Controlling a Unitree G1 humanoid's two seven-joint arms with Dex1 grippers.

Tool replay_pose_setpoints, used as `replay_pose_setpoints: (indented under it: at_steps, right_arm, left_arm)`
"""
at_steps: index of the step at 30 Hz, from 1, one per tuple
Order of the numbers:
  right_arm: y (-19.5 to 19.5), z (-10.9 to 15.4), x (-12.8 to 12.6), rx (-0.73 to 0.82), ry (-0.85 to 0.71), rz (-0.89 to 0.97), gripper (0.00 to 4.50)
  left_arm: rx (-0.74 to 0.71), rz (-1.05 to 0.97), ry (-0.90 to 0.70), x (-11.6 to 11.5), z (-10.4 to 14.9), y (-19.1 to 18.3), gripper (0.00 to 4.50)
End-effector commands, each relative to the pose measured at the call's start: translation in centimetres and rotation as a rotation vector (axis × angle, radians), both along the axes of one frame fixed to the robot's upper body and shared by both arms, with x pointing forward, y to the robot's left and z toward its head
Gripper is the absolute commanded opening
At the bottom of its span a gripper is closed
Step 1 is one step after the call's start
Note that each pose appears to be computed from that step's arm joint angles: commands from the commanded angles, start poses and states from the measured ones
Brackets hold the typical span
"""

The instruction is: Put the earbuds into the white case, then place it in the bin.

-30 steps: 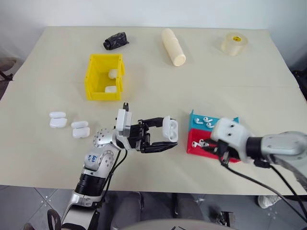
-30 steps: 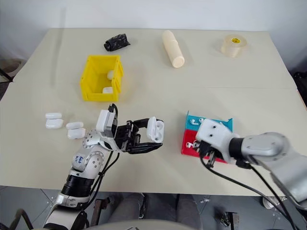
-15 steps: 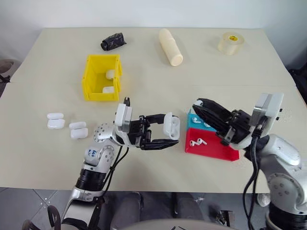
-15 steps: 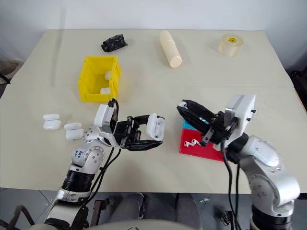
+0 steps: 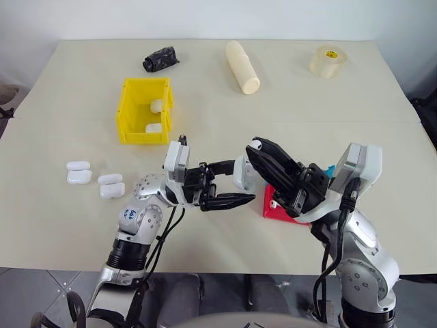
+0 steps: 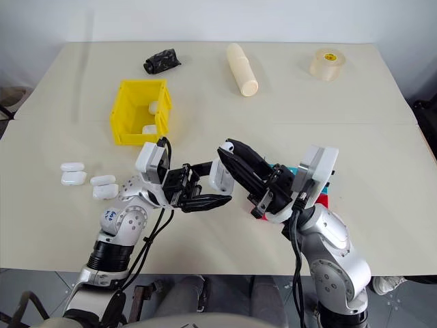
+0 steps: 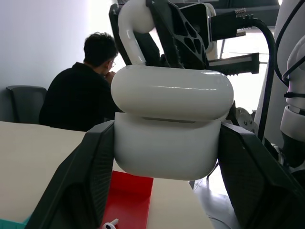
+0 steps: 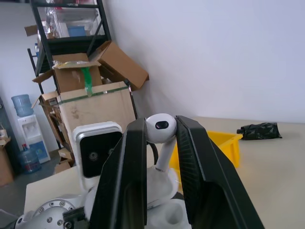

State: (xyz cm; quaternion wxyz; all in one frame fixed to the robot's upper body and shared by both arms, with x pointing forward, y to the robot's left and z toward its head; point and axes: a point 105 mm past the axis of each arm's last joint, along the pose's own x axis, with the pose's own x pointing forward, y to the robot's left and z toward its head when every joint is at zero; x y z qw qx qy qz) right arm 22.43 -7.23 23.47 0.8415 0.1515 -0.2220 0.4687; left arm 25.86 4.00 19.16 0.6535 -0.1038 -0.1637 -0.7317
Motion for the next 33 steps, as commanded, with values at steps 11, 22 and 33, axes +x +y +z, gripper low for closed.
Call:
replay_pose_setpoints:
  at_steps: [11,22,33]
  right_arm:
    - [-0.5,-1.9,0.4,-0.005,0.016,-0.033,0.52]
    - [0.5,-2.9,0.2,-0.082,-0.017,0.002,0.52]
    - [1.1,-3.7,0.0,-0.110,0.012,0.071,0.52]
  left_arm:
    - [-0.037,-0.015,-0.054,-0.8,1.9,-0.1,2.83]
    - [-0.040,-0.035,-0.062,-1.2,2.1,-0.2,2.83]
    - [-0.046,-0.047,-0.070,-1.2,2.2,-0.4,2.83]
